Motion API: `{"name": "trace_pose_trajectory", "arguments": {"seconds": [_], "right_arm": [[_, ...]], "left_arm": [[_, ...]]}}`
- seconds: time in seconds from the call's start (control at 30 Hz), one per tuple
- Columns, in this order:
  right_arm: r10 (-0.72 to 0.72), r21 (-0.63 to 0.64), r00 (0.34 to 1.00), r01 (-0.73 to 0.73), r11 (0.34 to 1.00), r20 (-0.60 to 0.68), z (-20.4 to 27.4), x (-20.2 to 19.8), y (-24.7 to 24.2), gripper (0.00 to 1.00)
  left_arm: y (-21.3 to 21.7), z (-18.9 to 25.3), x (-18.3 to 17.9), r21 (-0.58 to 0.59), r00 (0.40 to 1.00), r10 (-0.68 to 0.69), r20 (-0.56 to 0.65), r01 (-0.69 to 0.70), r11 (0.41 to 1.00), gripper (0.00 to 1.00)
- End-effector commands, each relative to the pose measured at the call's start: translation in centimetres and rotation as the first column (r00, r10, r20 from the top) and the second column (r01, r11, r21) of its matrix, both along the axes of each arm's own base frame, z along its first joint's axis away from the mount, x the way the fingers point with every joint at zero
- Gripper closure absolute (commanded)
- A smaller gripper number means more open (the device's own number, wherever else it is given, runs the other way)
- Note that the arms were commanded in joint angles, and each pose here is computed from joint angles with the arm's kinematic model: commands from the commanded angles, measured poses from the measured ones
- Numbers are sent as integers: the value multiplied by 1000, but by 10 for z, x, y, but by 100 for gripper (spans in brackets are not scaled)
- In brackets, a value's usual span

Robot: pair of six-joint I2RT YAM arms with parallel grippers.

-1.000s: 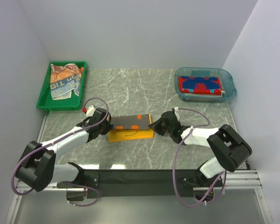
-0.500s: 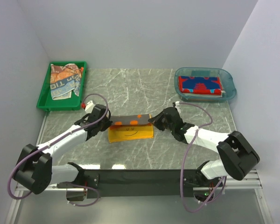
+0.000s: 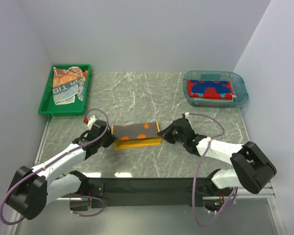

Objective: Fold and stack the towels
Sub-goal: Fold the towel

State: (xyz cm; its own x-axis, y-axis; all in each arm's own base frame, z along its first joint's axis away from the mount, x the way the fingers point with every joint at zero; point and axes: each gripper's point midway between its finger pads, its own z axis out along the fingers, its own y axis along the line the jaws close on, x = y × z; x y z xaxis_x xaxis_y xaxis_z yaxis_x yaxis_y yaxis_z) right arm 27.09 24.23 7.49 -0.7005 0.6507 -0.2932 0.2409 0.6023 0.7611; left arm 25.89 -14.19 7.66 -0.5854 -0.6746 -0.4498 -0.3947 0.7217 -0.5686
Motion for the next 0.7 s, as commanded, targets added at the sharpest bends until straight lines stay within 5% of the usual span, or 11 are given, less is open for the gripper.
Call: {"name": "trace_pose_trajectory", "arguments": {"seconds": [0.0,0.53,0.67], "right_arm": [[-51,-42,999,50,998,-4,-14,-1,-17,100],[-73,-96,991,62,993,-116,-64,-22,-30,100],[-53,-102,995,44,994,-89,-58,-20,-29,84]], "left_arm": [[7,-23,-12,1,999,11,-41,-11,1000,99],[15,-67,-45,-17,988,46,-146,-49,999,95],[12,-66,-46,-32,989,42,-145,-47,998,80]]}}
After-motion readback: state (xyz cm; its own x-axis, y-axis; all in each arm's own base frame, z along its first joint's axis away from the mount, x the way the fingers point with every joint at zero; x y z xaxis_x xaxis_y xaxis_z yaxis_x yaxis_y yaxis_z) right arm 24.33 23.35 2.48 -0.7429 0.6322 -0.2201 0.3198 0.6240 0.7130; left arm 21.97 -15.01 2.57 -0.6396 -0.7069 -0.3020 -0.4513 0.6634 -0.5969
